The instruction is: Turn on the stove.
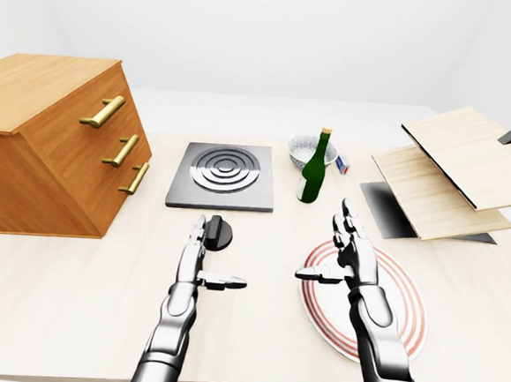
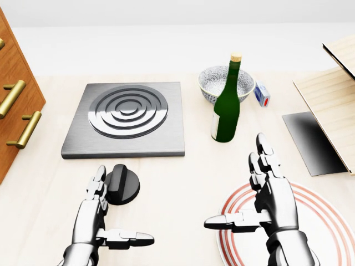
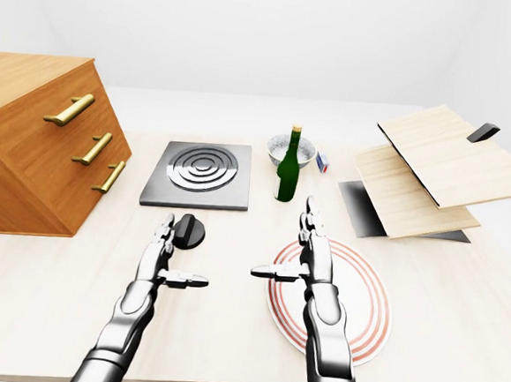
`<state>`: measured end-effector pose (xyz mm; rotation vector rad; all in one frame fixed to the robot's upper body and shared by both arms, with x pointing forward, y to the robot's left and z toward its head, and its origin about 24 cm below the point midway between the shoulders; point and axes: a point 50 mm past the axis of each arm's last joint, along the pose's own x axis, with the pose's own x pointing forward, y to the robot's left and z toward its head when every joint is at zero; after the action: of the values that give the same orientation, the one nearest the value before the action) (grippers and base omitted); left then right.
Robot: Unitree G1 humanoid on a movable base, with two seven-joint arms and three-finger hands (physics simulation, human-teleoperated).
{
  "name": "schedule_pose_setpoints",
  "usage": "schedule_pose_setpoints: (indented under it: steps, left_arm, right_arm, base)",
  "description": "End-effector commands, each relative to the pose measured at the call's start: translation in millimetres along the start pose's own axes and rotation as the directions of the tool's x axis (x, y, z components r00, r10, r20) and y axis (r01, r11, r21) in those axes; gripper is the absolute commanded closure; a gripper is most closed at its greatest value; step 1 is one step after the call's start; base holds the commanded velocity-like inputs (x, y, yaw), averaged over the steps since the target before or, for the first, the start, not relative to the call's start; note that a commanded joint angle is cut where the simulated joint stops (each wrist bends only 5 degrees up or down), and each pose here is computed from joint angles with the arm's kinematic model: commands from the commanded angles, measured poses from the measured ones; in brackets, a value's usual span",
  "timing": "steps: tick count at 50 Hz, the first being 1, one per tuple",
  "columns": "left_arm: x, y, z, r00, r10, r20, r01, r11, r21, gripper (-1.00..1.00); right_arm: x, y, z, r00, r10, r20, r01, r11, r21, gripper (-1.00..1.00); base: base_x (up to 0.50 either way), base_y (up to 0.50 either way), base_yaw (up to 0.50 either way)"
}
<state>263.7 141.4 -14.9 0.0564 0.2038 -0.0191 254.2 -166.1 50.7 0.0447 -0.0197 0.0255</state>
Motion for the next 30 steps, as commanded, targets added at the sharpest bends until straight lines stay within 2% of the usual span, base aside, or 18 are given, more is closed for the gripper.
schedule_pose_setpoints:
  steps: [1, 7, 13, 21, 25, 30]
  left_arm:
    - [-6.6, -17, -39, 0.984, -0.057, -0.171, 0.058, 0.998, -0.003, -1.00]
    - [-6.9, -21, -35, 0.985, -0.079, -0.152, 0.078, 0.997, -0.009, -1.00]
    - [-7.2, -35, -34, 0.982, -0.118, -0.151, 0.118, 0.993, -0.008, -1.00]
    - [-13.9, -59, -52, 0.954, -0.185, -0.236, 0.189, 0.982, -0.007, -1.00]
    - [-17.5, -67, -55, 0.944, -0.218, -0.249, 0.218, 0.976, -0.029, -1.00]
    - [-28.1, -79, -64, 0.925, -0.254, -0.283, 0.253, 0.967, -0.040, -1.00]
  right_arm:
    - [0, -1, 2, 1.000, -0.002, 0.003, 0.002, 1.000, 0.006, -1.00]
    - [1, -2, 2, 1.000, -0.004, 0.002, 0.004, 1.000, 0.007, -1.00]
    - [1, -4, 4, 1.000, -0.010, 0.004, 0.010, 1.000, 0.012, -1.00]
    - [2, -7, 9, 1.000, -0.019, 0.010, 0.019, 1.000, 0.022, -1.00]
    - [3, -9, 11, 1.000, -0.024, 0.014, 0.024, 0.999, 0.026, -1.00]
    - [4, -10, 12, 0.999, -0.029, 0.020, 0.028, 0.999, 0.030, -1.00]
  base:
    - [0.00, 0.00, 0.00]
    - [0.00, 0.00, 0.00]
    - [0.00, 0.00, 0.00]
    - [0.00, 0.00, -0.01]
    - [0.00, 0.00, -0.01]
    - [0.00, 0.00, 0.00]
